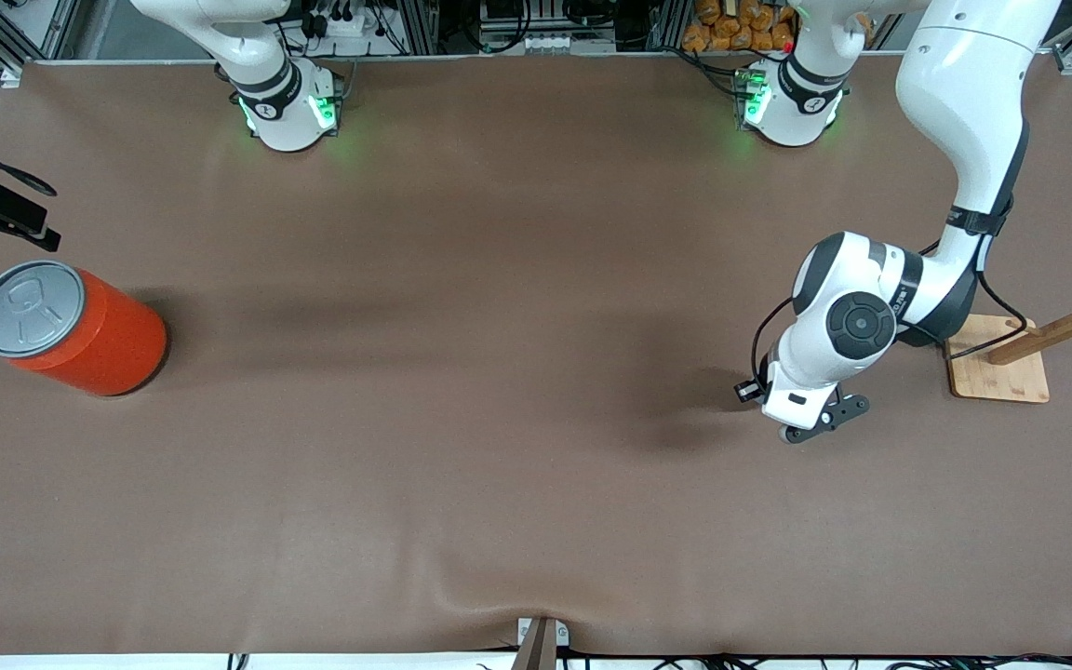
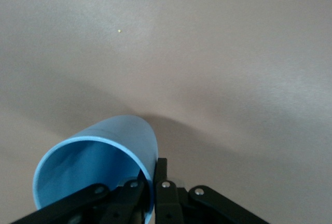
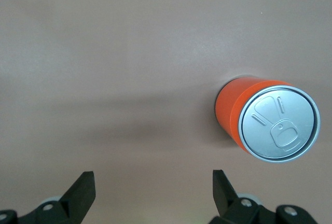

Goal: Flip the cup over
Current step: 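Lower the cup upright onto the table with the left gripper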

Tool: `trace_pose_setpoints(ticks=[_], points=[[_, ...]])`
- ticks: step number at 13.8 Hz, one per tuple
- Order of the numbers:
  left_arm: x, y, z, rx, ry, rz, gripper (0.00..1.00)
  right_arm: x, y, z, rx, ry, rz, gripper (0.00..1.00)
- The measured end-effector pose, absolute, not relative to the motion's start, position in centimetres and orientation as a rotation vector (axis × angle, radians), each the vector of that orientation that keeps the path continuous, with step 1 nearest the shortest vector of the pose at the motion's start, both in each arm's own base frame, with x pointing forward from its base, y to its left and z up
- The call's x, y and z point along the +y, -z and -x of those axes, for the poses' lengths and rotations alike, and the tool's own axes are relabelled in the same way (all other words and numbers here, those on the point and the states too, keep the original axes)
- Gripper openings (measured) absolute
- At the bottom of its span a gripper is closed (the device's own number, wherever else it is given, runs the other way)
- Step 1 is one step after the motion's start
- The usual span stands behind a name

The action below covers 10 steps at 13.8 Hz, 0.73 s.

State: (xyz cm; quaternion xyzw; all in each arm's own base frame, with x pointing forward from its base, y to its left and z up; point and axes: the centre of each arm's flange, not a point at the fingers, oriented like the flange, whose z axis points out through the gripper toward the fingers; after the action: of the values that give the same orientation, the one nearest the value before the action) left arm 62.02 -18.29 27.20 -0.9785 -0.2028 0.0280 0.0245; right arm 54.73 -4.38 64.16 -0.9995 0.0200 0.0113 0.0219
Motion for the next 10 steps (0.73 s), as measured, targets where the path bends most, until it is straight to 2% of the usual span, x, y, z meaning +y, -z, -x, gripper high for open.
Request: trace_pose_setpoints(ticks=[10], points=[[-12.1,-25.3,-62.7,-0.774,-0.116,2.990,0.05,-4.4,-64.1,-54.7,0.062,-0.036,3.097,1.00]])
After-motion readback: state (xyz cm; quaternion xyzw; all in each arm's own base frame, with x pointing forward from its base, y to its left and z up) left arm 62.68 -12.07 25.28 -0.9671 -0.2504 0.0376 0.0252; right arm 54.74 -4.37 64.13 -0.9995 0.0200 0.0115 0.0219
